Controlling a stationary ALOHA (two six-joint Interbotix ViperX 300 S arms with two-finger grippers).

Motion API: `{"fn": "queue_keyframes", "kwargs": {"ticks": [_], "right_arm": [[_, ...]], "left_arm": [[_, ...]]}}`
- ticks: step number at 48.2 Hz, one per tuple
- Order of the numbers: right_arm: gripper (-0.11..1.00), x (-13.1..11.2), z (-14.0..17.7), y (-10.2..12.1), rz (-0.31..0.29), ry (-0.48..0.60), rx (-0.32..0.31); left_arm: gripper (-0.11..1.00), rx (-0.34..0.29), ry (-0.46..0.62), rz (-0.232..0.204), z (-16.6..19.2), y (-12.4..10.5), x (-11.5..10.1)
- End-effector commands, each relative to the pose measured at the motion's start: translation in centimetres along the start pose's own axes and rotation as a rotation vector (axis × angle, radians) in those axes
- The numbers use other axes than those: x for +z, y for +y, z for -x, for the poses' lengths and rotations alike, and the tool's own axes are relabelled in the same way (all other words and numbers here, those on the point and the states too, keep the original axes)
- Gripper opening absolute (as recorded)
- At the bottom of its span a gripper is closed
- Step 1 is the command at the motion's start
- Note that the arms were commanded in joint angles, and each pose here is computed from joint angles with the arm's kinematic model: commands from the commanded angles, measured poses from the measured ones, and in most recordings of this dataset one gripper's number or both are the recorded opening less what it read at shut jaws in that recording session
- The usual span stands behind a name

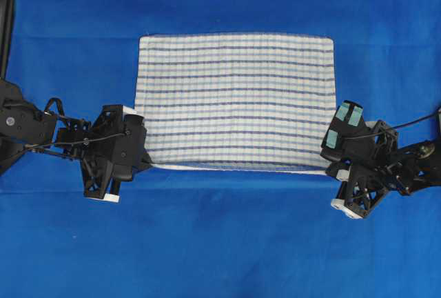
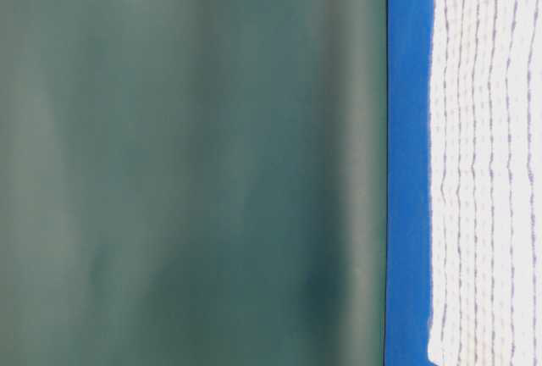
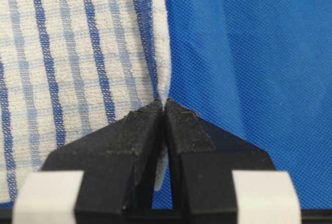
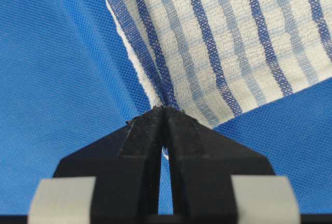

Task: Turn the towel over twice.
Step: 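Swing the held edge back toward the near side and lay the towel flat, then open both grippers and withdraw them sideways from the towel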

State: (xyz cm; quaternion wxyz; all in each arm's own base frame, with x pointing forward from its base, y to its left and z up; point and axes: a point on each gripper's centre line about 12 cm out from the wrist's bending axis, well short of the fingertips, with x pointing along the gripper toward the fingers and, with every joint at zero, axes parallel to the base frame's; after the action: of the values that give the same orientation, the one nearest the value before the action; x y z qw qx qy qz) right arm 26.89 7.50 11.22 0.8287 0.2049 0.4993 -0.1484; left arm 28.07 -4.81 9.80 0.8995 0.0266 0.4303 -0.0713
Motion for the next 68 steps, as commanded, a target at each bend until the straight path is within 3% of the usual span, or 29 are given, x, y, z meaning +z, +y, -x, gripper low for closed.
{"fn": "queue_keyframes", "kwargs": {"ticks": [1,6,11,18,21,23,28,36,47,59,68], "right_arm": [[0.03,0.5,0.4,0.6,0.012,-0.021,0.02],[0.03,0.6,0.5,0.7,0.015,-0.024,0.022],[0.06,0.8,0.5,0.9,0.014,-0.028,0.025],[0.48,1.7,1.3,1.2,0.011,-0.05,0.008],[0.65,2.2,1.9,1.1,0.017,-0.065,-0.01],[0.68,2.6,2.4,1.1,0.023,-0.079,-0.021],[0.61,3.9,4.2,0.8,0.057,-0.145,-0.052],[0.62,6.1,7.5,-0.2,0.142,-0.303,-0.063],[0.62,8.6,12.2,-2.7,0.239,-0.546,-0.078],[0.61,9.6,16.5,-5.7,0.278,-0.743,-0.077],[0.58,9.6,18.7,-8.0,0.306,-0.83,-0.119]], "left_arm": [[0.02,-0.003,-0.02,-0.002,0.1,-0.1,0.6],[0.06,-0.004,-0.018,-0.002,0.1,-0.2,0.6],[0.25,-0.003,-0.009,0.003,0.1,-0.1,0.6],[0.63,-0.007,0.014,0.017,0.7,-0.3,1.0],[0.73,-0.008,0.023,0.014,1.2,-0.3,1.5],[0.76,-0.009,0.025,0.008,1.8,-0.4,2.1],[0.75,-0.011,-0.003,0.0,3.3,-0.4,3.8],[0.74,0.004,-0.129,-0.014,6.5,0.3,6.8],[0.74,0.078,-0.318,-0.054,10.8,2.5,8.6],[0.74,0.213,-0.527,-0.095,15.0,5.1,8.7],[0.74,0.3,-0.616,-0.058,17.5,6.7,8.0]]}}
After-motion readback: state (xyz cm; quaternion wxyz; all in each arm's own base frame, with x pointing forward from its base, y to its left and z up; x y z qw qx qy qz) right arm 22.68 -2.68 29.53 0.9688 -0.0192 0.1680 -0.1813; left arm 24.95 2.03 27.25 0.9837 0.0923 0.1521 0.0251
